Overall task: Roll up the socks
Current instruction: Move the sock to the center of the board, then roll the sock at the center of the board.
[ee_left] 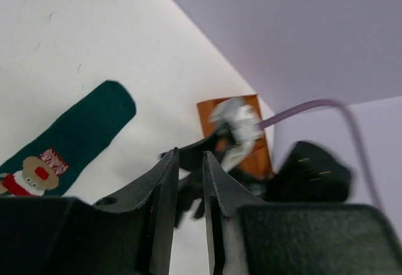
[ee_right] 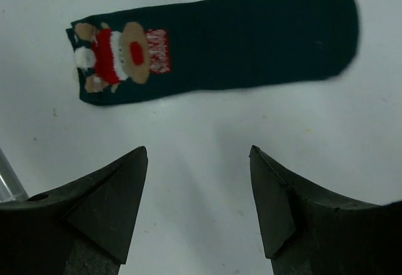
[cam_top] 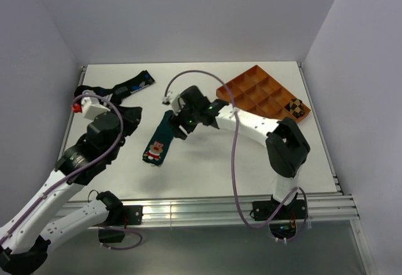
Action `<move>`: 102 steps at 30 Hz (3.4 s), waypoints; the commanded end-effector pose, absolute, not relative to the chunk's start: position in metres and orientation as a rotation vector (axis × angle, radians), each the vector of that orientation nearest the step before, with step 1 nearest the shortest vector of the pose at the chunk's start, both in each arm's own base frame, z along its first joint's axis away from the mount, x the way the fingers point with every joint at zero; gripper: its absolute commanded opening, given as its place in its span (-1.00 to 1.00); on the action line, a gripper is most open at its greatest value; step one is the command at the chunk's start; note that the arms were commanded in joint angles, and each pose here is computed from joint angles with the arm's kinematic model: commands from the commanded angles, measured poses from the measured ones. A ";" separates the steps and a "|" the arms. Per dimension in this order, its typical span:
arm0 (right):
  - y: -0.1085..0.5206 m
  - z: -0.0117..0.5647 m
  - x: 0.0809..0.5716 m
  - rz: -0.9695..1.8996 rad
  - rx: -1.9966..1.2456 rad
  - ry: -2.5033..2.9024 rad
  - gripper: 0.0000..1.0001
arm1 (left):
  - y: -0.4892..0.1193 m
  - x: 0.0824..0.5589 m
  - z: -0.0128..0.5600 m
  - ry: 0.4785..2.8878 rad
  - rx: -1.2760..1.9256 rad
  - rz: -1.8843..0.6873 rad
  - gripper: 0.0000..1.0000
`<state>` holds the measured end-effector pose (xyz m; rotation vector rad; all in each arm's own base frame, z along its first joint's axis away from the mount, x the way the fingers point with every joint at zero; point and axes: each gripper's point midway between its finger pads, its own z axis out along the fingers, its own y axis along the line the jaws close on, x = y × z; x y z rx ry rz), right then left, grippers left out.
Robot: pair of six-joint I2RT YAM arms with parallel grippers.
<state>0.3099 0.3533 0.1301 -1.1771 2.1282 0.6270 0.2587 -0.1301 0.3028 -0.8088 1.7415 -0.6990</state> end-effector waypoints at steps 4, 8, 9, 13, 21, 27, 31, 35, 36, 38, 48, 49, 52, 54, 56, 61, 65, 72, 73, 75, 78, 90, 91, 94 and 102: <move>0.425 0.109 0.269 0.624 -1.243 2.026 0.46 | -0.095 0.244 0.354 1.618 -0.848 -0.665 -0.42; 0.448 0.097 0.252 0.626 -1.284 2.021 0.43 | -0.090 0.238 0.387 1.560 -0.818 -0.707 -0.42; 0.450 0.092 0.248 0.616 -1.294 2.021 0.43 | -0.091 0.238 0.389 1.561 -0.805 -0.707 -0.42; 0.463 0.079 0.228 0.574 -1.340 1.995 0.42 | -0.094 0.239 0.395 1.559 -0.783 -0.717 -0.41; 0.486 0.064 0.211 0.497 -1.415 1.933 0.36 | -0.095 0.237 0.398 1.549 -0.753 -0.731 -0.38; 0.495 0.057 0.217 0.440 -1.415 1.912 0.33 | -0.094 0.234 0.393 1.560 -0.743 -0.728 -0.35; 0.497 0.048 0.229 0.370 -1.407 1.910 0.31 | -0.096 0.235 0.388 1.573 -0.735 -0.722 -0.35; 0.495 0.036 0.227 0.362 -1.431 1.908 0.07 | -0.096 0.233 0.382 1.589 -0.729 -0.718 -0.34; 0.495 0.033 0.226 0.360 -1.435 1.913 -0.01 | -0.096 0.233 0.380 1.590 -0.731 -0.716 -0.33; 0.493 0.028 0.225 0.357 -1.439 1.927 -0.21 | -0.096 0.234 0.376 1.596 -0.732 -0.712 -0.33; 0.441 0.035 0.194 0.579 -1.618 2.027 -0.73 | -0.115 0.243 0.328 1.695 -0.712 -0.695 -0.32; 0.424 0.029 0.197 0.574 -1.642 2.077 -0.74 | -0.119 0.245 0.319 1.703 -0.706 -0.705 -0.32; 0.395 0.029 0.194 0.675 -1.697 2.145 -0.77 | -0.132 0.249 0.300 1.730 -0.683 -0.742 -0.35; 0.381 0.027 0.194 0.718 -1.724 2.184 -0.78 | -0.143 0.246 0.293 1.744 -0.628 -0.793 -0.35; 0.363 0.025 0.193 0.827 -1.744 2.240 -0.78 | -0.155 0.248 0.281 1.740 -0.579 -0.841 -0.35; 0.334 0.027 0.177 1.087 -1.842 2.327 -0.78 | -0.181 0.243 0.237 1.794 -0.461 -0.941 -0.40; 0.325 0.023 0.167 1.191 -1.896 2.370 -0.78 | -0.201 0.237 0.213 1.749 -0.331 -1.050 -0.40; 0.320 0.021 0.157 1.333 -1.924 2.475 -0.78 | -0.218 0.225 0.173 1.685 -0.131 -1.104 -0.33; 0.322 0.019 0.159 1.354 -1.919 2.476 -0.78 | -0.221 0.223 0.170 1.686 -0.105 -1.109 -0.32; 0.318 0.023 0.156 1.406 -1.910 2.509 -0.78 | -0.228 0.217 0.154 1.714 -0.028 -1.103 -0.31; 0.323 0.026 0.163 1.437 -1.902 2.502 -0.78 | -0.238 0.209 0.149 1.691 0.043 -1.135 -0.27; 0.324 0.026 0.178 1.487 -1.827 2.566 -0.78 | -0.252 0.193 0.112 1.782 0.196 -1.168 -0.19; 0.324 0.025 0.180 1.481 -1.823 2.569 -0.78 | -0.252 0.192 0.110 1.786 0.197 -1.163 -0.19; 0.321 0.025 0.182 1.477 -1.820 2.575 -0.78 | -0.252 0.191 0.102 1.810 0.210 -1.158 -0.18; 0.321 0.027 0.181 1.520 -1.819 2.576 -0.78 | -0.262 0.190 0.084 1.866 0.255 -1.168 -0.19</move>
